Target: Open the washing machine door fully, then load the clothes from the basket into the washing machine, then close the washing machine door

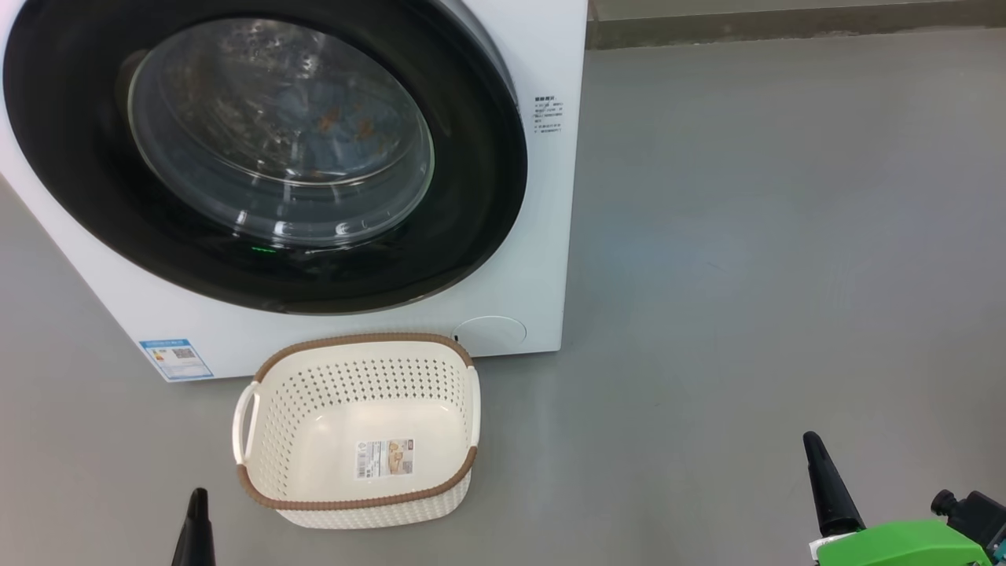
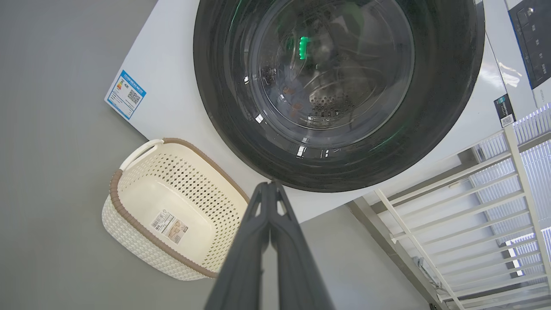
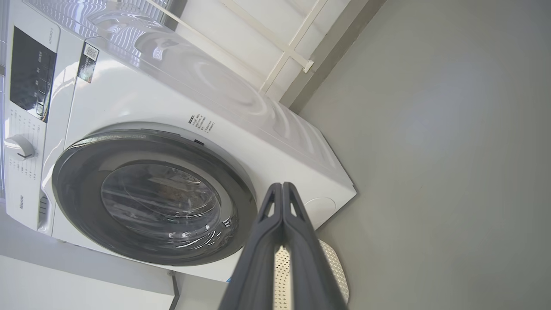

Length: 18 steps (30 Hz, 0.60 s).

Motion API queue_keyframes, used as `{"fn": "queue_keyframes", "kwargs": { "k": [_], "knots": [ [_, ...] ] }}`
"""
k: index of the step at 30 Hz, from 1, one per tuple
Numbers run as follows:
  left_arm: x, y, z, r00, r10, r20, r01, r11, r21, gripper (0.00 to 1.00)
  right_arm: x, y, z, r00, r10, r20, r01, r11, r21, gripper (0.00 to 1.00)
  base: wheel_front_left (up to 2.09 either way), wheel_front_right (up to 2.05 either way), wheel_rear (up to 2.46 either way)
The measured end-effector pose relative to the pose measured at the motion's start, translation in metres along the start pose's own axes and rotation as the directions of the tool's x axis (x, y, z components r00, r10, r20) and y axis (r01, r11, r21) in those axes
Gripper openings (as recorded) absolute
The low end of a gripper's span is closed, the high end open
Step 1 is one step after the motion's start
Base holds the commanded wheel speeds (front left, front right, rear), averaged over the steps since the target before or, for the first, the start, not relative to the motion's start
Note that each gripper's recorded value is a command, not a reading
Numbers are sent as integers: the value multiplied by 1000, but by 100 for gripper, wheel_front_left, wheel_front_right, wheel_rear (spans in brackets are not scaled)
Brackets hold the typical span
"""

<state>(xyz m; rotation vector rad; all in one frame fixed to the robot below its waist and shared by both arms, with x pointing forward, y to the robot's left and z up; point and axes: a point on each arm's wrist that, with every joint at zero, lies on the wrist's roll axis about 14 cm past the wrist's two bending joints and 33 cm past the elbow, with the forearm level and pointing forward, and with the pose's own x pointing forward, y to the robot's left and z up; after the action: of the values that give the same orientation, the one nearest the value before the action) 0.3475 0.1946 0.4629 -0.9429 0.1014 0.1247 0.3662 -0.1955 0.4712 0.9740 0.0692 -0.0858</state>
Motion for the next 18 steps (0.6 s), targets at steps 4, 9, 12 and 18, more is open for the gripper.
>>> {"fn": "queue_keyframes", "kwargs": {
  "k": [4,9,12,18],
  "knots": [
    [0,2,-2,1000,6,-13,-7,999,-54,0,1,0,1,1000,-2,-1,2,998,56,0,0,0,0],
    [4,-2,0,1000,-2,-12,1,994,-111,0,2,0,2,1000,-3,0,3,994,109,0,0,0,0],
    [5,-2,-1,1000,-2,-16,0,989,-149,0,2,0,2,1000,-5,-4,6,991,131,0,0,0,0],
    [9,-6,0,1000,-17,-22,12,977,-214,0,2,-2,3,1000,-9,-7,11,981,193,0,0,0,0]
  ]
}}
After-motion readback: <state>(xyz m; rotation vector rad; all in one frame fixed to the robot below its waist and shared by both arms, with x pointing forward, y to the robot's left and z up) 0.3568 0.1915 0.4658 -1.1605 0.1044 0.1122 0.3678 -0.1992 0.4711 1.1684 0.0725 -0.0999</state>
